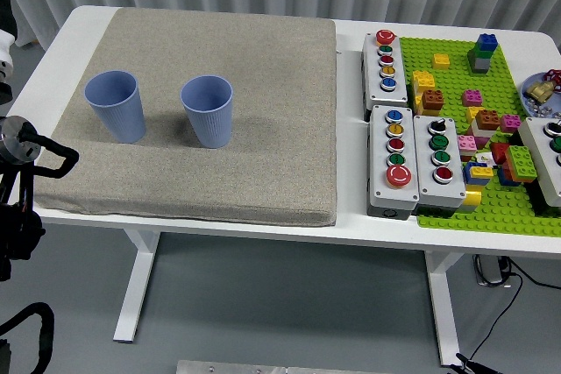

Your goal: Pick cup pour cup place

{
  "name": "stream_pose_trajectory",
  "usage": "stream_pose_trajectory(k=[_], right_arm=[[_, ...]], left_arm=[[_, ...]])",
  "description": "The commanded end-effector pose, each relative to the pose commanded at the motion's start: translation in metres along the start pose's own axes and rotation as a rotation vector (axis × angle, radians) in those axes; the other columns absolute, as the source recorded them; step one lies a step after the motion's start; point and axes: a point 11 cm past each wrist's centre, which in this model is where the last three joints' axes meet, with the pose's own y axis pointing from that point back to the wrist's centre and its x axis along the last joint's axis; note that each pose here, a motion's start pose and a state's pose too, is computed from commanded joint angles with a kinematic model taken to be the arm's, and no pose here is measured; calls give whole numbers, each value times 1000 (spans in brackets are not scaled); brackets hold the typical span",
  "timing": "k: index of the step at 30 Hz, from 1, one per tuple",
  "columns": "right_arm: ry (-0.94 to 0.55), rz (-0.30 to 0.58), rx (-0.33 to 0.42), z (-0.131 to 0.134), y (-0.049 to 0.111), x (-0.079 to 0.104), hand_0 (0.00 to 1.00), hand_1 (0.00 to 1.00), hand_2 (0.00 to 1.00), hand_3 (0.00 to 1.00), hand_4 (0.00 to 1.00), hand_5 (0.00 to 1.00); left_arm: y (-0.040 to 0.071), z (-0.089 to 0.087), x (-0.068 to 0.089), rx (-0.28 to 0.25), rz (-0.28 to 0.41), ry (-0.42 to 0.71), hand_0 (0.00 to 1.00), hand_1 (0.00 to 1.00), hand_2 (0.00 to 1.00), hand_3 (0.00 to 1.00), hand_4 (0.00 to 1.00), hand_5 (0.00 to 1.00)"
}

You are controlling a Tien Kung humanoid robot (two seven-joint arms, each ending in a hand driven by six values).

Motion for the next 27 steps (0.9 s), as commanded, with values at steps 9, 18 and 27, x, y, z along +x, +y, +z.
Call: stream_pose_trajectory(k=[9, 18, 27], right_arm=[[-3, -1, 3, -1, 0, 0, 761, 696, 733, 616, 223, 195], [-1, -4, 3, -2, 1, 0, 761, 696, 733, 616, 223, 195], [-2, -6, 3, -2, 1, 2, 761, 695, 734, 616, 222, 195]], left_arm=[[1, 4, -12, 12, -146, -243, 813, 831, 998, 998, 913, 220], [4, 1, -4, 51, -145, -362, 828, 851, 998, 998, 912, 196], [15, -11, 20, 126, -122, -441, 868, 890, 998, 998, 916, 222]])
